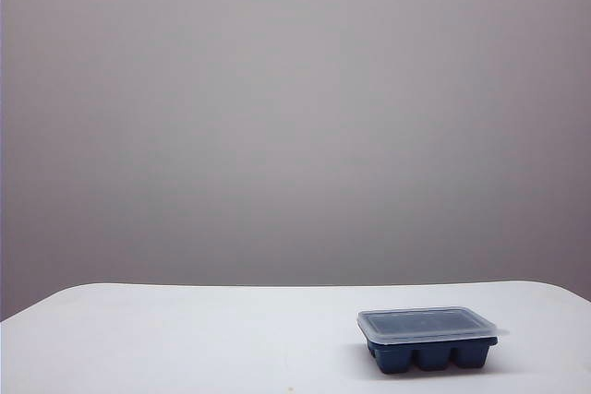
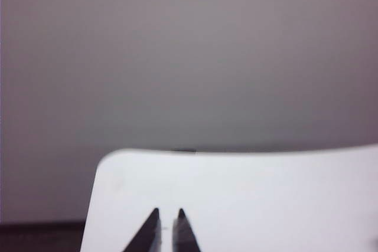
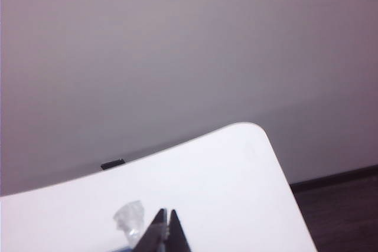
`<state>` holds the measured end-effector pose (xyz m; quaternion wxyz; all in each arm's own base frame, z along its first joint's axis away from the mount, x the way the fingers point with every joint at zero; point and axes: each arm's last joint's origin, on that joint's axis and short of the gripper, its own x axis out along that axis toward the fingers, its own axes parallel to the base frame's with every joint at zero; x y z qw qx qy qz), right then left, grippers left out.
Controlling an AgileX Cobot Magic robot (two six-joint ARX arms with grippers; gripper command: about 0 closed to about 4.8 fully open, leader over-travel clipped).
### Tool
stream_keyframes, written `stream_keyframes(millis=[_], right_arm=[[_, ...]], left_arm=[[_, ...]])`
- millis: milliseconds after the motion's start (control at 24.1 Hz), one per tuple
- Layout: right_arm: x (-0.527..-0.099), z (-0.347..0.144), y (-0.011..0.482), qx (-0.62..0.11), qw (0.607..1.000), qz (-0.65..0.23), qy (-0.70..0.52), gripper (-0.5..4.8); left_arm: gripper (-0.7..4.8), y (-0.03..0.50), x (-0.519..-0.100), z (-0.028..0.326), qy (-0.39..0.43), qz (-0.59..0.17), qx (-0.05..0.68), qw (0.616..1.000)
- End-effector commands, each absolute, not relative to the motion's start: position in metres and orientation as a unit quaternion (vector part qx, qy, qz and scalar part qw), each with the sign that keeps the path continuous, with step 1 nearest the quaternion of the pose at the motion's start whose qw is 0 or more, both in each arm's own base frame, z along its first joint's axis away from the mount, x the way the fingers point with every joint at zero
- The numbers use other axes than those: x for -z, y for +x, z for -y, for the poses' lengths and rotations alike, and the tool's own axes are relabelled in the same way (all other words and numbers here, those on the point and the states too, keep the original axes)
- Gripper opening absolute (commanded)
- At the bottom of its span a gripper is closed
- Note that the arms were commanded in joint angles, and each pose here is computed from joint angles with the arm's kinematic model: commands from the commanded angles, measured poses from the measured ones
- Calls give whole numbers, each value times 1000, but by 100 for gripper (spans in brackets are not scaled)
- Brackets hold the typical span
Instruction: Pick up the ice cube tray, remove its lid, and then place both the tray and the lid back on the table.
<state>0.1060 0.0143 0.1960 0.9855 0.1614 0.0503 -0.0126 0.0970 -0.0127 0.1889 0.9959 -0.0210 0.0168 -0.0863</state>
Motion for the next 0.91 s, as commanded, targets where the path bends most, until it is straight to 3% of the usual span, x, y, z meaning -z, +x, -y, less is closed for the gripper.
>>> stream_keyframes(millis=[42, 291, 374, 582, 914], right_arm=[[-222, -16, 118, 6, 988, -59, 140, -6], [-270, -4, 173, -75, 977, -124, 156, -6], [-269, 11, 195, -102, 969, -144, 171, -5], [-237, 40, 231, -161, 944, -193, 213, -3], [-175, 37, 268, -229, 913, -265, 208, 0]], left_arm=[[34, 100, -212, 13, -10, 7, 88, 996], [35, 116, -270, 15, 64, 18, 91, 994], [35, 126, -281, 19, 80, 15, 137, 987], [35, 156, -283, 32, 107, 45, 299, 947], [35, 209, -249, 40, 94, -3, 347, 933]])
